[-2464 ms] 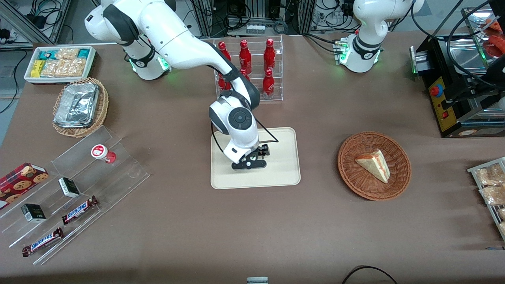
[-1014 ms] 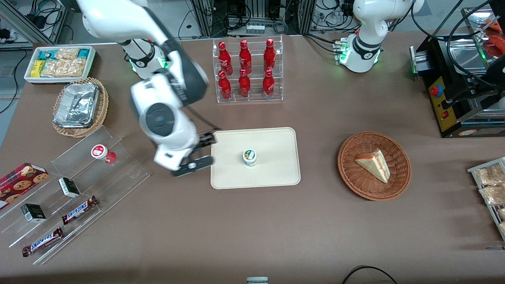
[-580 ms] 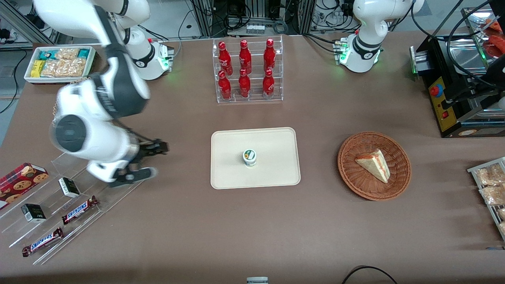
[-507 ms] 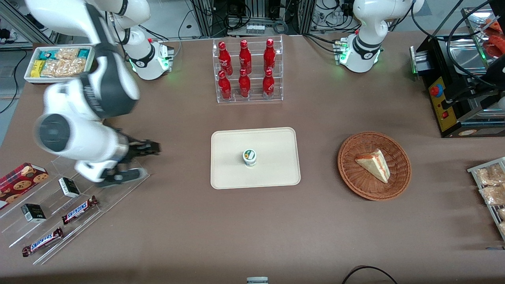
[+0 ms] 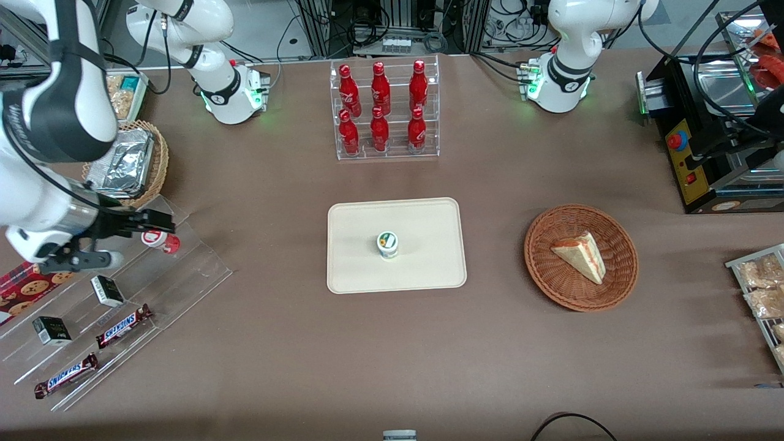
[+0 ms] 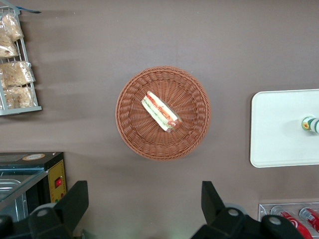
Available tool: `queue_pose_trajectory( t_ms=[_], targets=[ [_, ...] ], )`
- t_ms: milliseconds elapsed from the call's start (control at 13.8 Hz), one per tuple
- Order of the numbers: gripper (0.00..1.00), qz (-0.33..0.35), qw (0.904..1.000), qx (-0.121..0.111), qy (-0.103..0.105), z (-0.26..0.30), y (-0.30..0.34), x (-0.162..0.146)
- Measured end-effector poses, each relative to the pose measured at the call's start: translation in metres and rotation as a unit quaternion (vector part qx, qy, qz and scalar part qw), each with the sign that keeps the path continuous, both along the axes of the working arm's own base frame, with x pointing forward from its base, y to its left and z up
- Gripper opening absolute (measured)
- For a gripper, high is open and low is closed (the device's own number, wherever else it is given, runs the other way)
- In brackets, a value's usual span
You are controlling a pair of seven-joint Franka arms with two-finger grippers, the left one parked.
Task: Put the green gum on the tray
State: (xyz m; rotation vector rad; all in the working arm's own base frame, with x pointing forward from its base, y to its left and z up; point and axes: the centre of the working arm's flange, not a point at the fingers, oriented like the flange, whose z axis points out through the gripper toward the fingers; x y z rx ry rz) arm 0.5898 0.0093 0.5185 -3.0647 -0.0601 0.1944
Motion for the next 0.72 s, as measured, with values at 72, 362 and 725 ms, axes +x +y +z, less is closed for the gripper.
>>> queue_pose_trajectory(
  t_ms=[72, 362, 725],
  targets=[
    [1.00, 0.001, 1.0000, 0.000, -0.003, 0.007, -0.011, -0.004],
    [1.00, -0.017, 0.9999, -0.001, 0.001, 0.032, -0.050, -0.023],
    [1.00, -0.016, 0.9997, -0.018, 0.004, 0.060, -0.056, -0.045]
  ],
)
